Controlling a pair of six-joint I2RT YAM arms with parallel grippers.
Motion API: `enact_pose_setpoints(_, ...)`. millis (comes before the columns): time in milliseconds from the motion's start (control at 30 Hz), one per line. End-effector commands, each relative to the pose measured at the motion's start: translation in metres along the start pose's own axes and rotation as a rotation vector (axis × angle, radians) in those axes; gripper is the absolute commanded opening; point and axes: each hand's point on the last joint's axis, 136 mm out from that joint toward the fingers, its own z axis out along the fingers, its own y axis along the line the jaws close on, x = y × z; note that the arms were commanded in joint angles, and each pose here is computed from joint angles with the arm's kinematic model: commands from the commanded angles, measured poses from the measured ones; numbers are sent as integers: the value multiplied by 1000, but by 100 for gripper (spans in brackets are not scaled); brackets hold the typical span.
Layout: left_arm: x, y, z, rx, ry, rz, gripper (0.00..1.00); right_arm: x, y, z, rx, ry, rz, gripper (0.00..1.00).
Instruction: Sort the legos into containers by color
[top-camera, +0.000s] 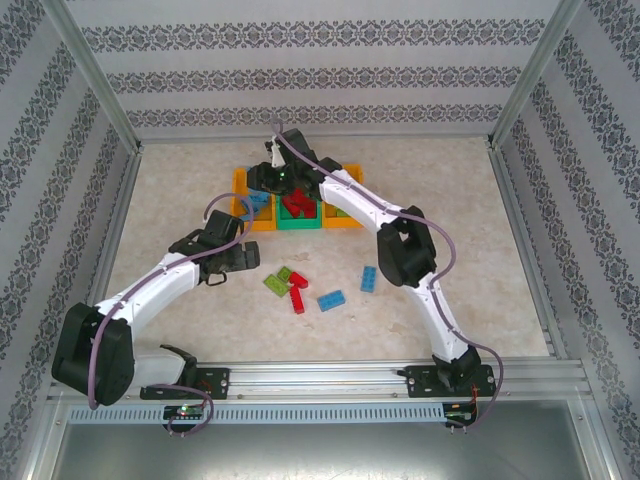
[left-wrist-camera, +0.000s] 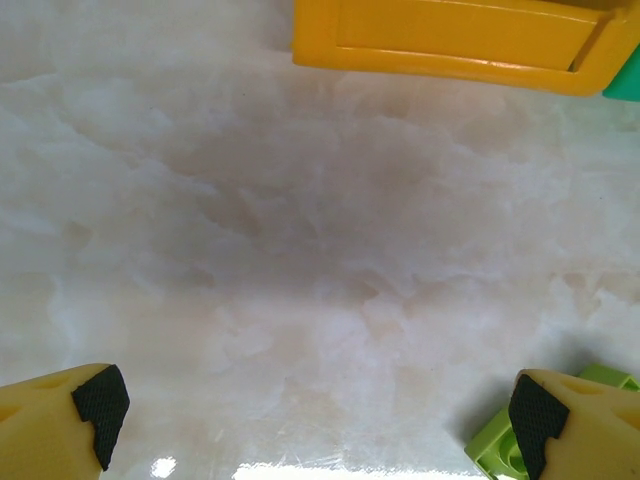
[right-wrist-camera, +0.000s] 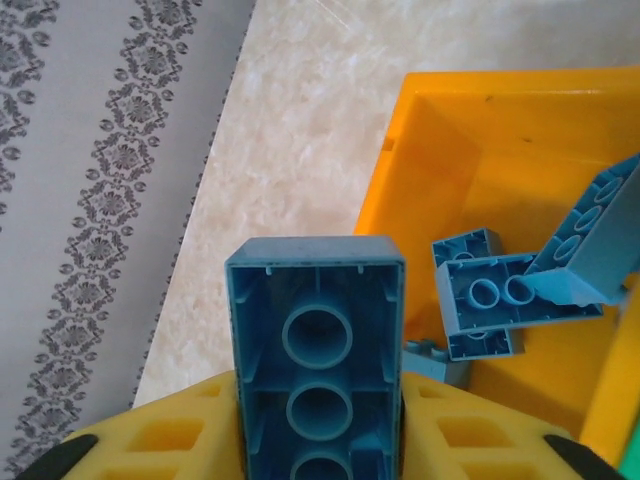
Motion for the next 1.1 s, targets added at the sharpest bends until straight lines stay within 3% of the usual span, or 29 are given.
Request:
enact_pose_setpoints(0,-4,-3,-5,44,-30,-21,100,-9,-7,7,-22,8,65,51)
enact_pose_setpoints(100,0,-15,-7,125,-33,1,100,-12,-8,8,-29,2,63,68)
enact_pose_setpoints(267,6,-15,-8,144,-41,16,100,-7,8,-5,-50,12,-13,84)
enact_pose_setpoints(433,12,-13,-7,146,-33,1,100,17,17,-35,-12,37,-128,86)
enact_pose_setpoints(633,18,6,2,47,1,-56,99,80,-4,-63,105,107,-217,86)
enact_pose_setpoints(867,22,29,8,-48,40,-128,99,160,-11,-72,165,201,-285,83)
enact_pose_setpoints(1067,26,38,9,-67,57,-158,99,206,-8,-76,213,249,-320,81)
